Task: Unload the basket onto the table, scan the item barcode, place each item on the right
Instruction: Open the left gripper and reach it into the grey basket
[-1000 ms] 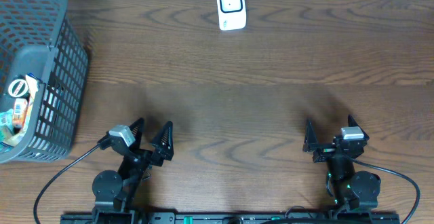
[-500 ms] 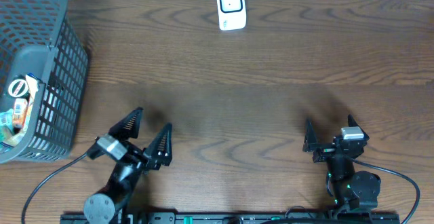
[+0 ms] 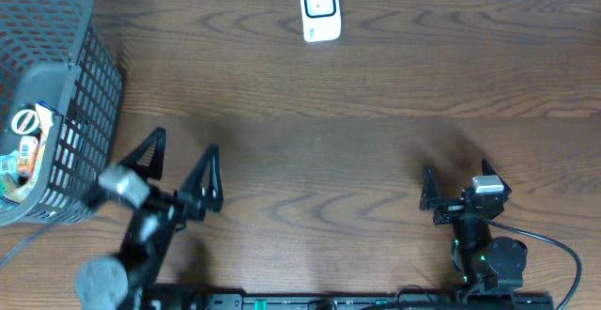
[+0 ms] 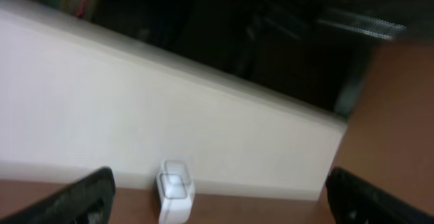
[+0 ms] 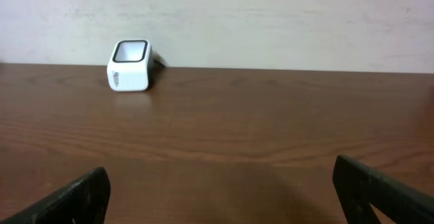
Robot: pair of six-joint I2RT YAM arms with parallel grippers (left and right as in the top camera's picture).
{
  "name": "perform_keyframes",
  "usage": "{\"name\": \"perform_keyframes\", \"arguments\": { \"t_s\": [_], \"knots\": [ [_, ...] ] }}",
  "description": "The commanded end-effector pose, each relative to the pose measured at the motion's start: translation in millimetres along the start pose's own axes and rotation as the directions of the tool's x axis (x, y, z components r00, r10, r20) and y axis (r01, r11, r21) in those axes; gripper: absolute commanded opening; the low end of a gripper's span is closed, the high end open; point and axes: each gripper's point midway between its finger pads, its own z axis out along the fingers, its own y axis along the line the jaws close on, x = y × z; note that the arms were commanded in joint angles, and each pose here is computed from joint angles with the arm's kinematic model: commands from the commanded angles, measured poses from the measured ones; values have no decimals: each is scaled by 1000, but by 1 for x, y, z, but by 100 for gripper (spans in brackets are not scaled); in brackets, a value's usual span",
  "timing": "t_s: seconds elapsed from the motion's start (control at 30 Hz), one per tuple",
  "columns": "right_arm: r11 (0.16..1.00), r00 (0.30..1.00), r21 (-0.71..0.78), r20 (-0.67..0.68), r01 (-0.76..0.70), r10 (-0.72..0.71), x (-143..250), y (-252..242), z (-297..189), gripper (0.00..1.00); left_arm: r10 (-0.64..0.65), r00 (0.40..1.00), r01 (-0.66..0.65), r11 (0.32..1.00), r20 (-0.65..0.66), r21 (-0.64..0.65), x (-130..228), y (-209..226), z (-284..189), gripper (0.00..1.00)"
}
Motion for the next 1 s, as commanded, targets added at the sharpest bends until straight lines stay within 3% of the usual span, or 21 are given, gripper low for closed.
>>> {"name": "perform_keyframes", "arguments": {
  "t_s": [0.0,0.1,0.2,0.33,0.73,0.83,0.97],
  "knots": [
    [1000,1000,10,1,4,-4,0,-2,0,99,40,986,-54,995,-164,-84,-12,2,17,98],
    [1000,1000,10,1,4,-4,0,-2,0,99,53,919,-118,982,-390,-144,-4,8,25,98],
    [1000,1000,10,1,4,-4,0,-2,0,99,19,859,-108,983,-512,-146,-3,4,32,98],
    [1000,1000,10,1,4,-4,0,-2,0,99,-14,833,-78,987,-553,-141,-3,2,44,98],
    [1000,1000,10,1,4,-4,0,-2,0,99,11,830,-100,986,-557,-130,-20,-2,57,98],
    [1000,1000,10,1,4,-4,0,-2,0,99,-13,778,-157,964,-629,-215,-26,12,59,98],
    [1000,1000,10,1,4,-4,0,-2,0,99,-69,651,-208,942,-756,-265,-17,26,62,98]
  ]
}}
